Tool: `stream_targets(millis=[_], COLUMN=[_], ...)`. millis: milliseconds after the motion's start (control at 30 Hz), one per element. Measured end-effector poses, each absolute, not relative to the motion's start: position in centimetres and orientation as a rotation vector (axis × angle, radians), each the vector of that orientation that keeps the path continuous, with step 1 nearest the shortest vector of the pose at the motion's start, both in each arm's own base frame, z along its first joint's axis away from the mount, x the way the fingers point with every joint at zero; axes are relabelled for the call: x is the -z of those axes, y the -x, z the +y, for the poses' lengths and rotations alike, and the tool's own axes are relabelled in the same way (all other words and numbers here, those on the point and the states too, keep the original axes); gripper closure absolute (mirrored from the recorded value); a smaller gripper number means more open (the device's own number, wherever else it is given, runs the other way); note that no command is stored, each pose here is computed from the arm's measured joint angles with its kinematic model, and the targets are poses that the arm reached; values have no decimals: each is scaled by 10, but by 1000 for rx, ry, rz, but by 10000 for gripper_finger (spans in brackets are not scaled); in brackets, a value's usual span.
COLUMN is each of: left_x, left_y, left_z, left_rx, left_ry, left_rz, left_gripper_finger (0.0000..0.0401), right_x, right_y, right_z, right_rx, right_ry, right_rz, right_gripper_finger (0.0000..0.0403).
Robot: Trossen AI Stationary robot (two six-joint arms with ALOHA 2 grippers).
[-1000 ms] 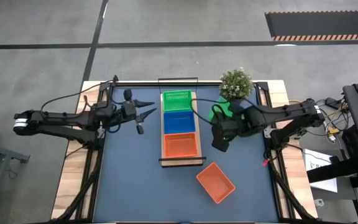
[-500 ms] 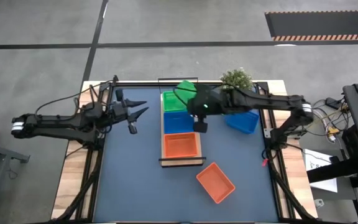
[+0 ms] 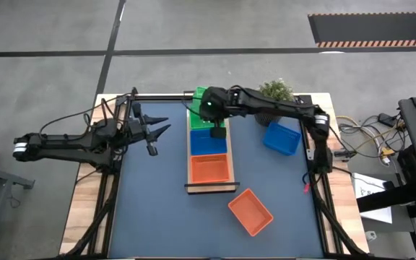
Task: Stack baskets on shelf by color
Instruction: Stack the green bin on top of the green bin on the shelf
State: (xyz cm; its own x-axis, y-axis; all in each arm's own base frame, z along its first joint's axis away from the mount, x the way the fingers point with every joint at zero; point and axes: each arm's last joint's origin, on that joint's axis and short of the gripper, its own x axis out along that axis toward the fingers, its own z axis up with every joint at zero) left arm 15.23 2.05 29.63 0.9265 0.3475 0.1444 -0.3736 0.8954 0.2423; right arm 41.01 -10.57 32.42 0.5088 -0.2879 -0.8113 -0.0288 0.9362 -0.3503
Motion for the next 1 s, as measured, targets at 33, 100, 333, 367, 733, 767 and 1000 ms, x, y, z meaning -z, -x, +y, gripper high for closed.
stream_targets(millis=[33,100,333,367,733,767,1000], left_x=[-296,-296,-297,-298,-298,-298,-298], left_y=[-153,-153,-151,-150,-151,-151,-150], left_z=[21,21,20,20,20,20,20], left_rx=[-374,-374,-376,-376,-375,-376,-376], left_ry=[-273,-274,-274,-274,-275,-275,-274], left_rz=[-97,-94,-107,-109,-107,-108,-108], left_gripper_finger=[308,308,308,308,308,308,308], right_x=[-322,-317,-307,-307,-300,-300,-300], right_y=[-414,-420,-428,-429,-430,-431,-431], right_z=[-109,-115,-127,-127,-131,-130,-130], right_rx=[148,133,118,118,128,130,129], right_ry=[333,326,303,300,278,274,244], right_rz=[1032,1052,1146,1150,1159,1158,1149], right_gripper_finger=[394,394,394,394,375,371,335])
